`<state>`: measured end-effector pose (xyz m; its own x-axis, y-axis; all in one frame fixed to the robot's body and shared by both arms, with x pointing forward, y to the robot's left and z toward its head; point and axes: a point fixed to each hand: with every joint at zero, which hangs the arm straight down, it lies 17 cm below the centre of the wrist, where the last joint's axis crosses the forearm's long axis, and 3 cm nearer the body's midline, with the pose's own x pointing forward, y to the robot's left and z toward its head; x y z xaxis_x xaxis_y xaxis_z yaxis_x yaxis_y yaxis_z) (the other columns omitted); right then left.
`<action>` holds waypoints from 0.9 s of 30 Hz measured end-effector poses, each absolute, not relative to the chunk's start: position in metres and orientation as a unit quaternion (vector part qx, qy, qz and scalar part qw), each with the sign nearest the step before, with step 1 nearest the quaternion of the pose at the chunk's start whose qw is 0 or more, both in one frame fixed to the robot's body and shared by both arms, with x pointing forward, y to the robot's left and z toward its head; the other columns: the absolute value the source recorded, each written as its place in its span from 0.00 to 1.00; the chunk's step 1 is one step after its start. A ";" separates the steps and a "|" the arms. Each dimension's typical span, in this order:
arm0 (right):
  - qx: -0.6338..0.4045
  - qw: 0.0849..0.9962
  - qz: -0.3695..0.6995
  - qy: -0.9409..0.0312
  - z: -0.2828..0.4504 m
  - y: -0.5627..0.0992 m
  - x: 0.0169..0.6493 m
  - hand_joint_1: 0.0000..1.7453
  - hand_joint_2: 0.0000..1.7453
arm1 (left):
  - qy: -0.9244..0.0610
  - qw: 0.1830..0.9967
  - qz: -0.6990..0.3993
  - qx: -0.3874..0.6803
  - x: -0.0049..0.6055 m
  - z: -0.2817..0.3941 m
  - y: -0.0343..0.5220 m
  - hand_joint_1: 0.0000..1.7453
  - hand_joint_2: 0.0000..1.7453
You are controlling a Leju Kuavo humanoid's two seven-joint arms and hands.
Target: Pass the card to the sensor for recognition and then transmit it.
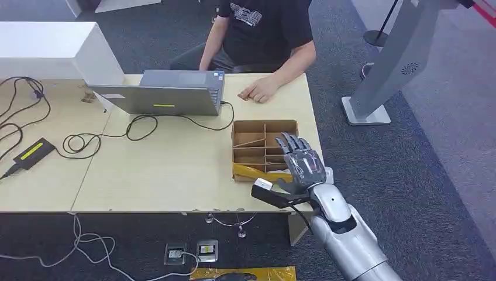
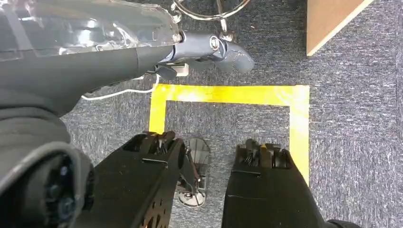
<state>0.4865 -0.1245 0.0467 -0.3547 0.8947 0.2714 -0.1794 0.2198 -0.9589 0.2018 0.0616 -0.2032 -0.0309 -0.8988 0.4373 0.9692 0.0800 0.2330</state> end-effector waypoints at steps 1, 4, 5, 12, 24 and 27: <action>-0.293 0.487 0.552 -0.610 0.046 -0.125 0.486 0.00 1.00 | -0.246 0.693 -0.674 -0.071 0.202 -0.203 0.062 0.00 0.00; -0.290 0.489 0.554 -0.609 0.043 -0.124 0.484 0.00 1.00 | -0.246 0.695 -0.672 -0.071 0.202 -0.203 0.062 0.00 0.00; -0.290 0.489 0.554 -0.608 0.042 -0.123 0.483 0.00 1.00 | -0.246 0.695 -0.672 -0.071 0.203 -0.203 0.062 0.00 0.00; -0.282 0.491 0.557 -0.607 0.037 -0.116 0.476 0.00 1.00 | -0.245 0.701 -0.666 -0.069 0.204 -0.204 0.064 0.00 0.00; -0.273 0.492 0.560 -0.609 0.035 -0.108 0.473 0.00 1.00 | -0.243 0.711 -0.657 -0.065 0.207 -0.204 0.067 0.00 0.00; -0.273 0.492 0.560 -0.609 0.035 -0.108 0.473 0.00 1.00 | -0.244 0.714 -0.653 -0.064 0.208 -0.204 0.067 0.00 0.00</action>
<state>0.4729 -0.1084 0.0352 -0.3675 0.8827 0.2928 -0.2176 0.2245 -0.9499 0.2080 0.0669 -0.2038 0.0278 -0.9014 0.4322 0.9637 0.1391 0.2281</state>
